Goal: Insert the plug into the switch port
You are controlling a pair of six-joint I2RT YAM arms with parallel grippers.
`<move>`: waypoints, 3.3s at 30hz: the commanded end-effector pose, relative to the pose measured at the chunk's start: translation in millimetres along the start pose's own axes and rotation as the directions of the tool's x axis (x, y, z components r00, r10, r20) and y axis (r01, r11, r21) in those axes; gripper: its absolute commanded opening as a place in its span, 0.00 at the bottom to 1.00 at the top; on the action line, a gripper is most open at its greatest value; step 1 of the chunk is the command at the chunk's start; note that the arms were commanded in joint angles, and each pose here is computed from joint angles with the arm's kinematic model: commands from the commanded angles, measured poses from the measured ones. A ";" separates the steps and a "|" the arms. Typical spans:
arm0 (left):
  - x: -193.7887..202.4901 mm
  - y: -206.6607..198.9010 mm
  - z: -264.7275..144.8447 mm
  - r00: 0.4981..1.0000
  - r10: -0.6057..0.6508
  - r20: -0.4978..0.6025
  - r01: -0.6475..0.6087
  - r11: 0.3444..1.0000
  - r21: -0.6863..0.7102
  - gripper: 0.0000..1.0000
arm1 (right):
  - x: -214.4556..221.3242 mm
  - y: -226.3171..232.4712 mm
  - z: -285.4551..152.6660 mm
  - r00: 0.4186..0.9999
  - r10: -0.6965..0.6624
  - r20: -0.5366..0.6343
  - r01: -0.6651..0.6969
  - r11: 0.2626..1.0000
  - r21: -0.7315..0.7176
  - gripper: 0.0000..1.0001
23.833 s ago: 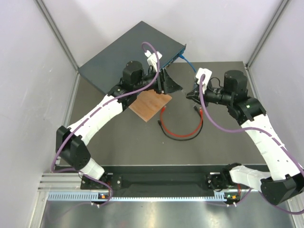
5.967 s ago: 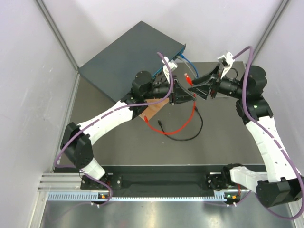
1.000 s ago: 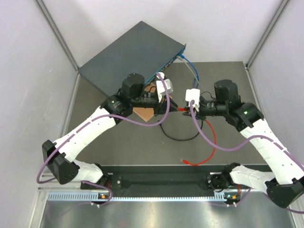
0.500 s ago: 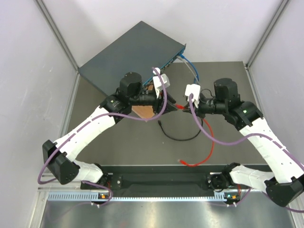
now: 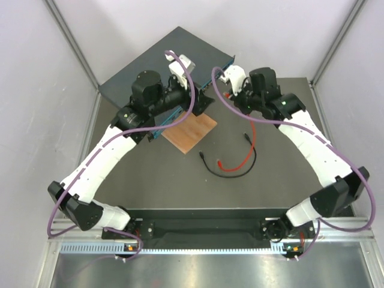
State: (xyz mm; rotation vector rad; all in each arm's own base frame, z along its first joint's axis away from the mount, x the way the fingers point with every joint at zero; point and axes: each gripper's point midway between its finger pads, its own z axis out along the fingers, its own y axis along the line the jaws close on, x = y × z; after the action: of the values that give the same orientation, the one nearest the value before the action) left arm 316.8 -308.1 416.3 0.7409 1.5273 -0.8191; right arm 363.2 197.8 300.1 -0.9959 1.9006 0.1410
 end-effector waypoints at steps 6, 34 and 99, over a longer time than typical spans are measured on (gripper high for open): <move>21.5 71.1 -7.8 0.992 -0.081 -0.101 0.043 0.942 -0.334 0.84 | -3.4 -57.3 9.5 0.993 0.066 -0.103 -0.048 0.985 0.167 0.00; 48.1 131.4 -30.7 0.958 -0.284 -0.046 0.232 0.856 -0.461 0.82 | -23.8 -79.4 84.8 0.982 0.132 -0.136 -0.115 0.985 0.131 0.00; 63.5 132.8 -32.1 0.937 -0.349 -0.035 0.298 0.844 -0.446 0.82 | -51.4 -72.5 102.4 0.994 0.099 -0.041 -0.094 0.990 0.109 0.00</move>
State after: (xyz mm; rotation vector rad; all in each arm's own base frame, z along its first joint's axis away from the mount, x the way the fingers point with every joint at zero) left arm 408.8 -210.2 348.8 0.2136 1.8681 -0.6312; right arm 492.0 211.1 273.5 -0.8532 2.0890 0.0279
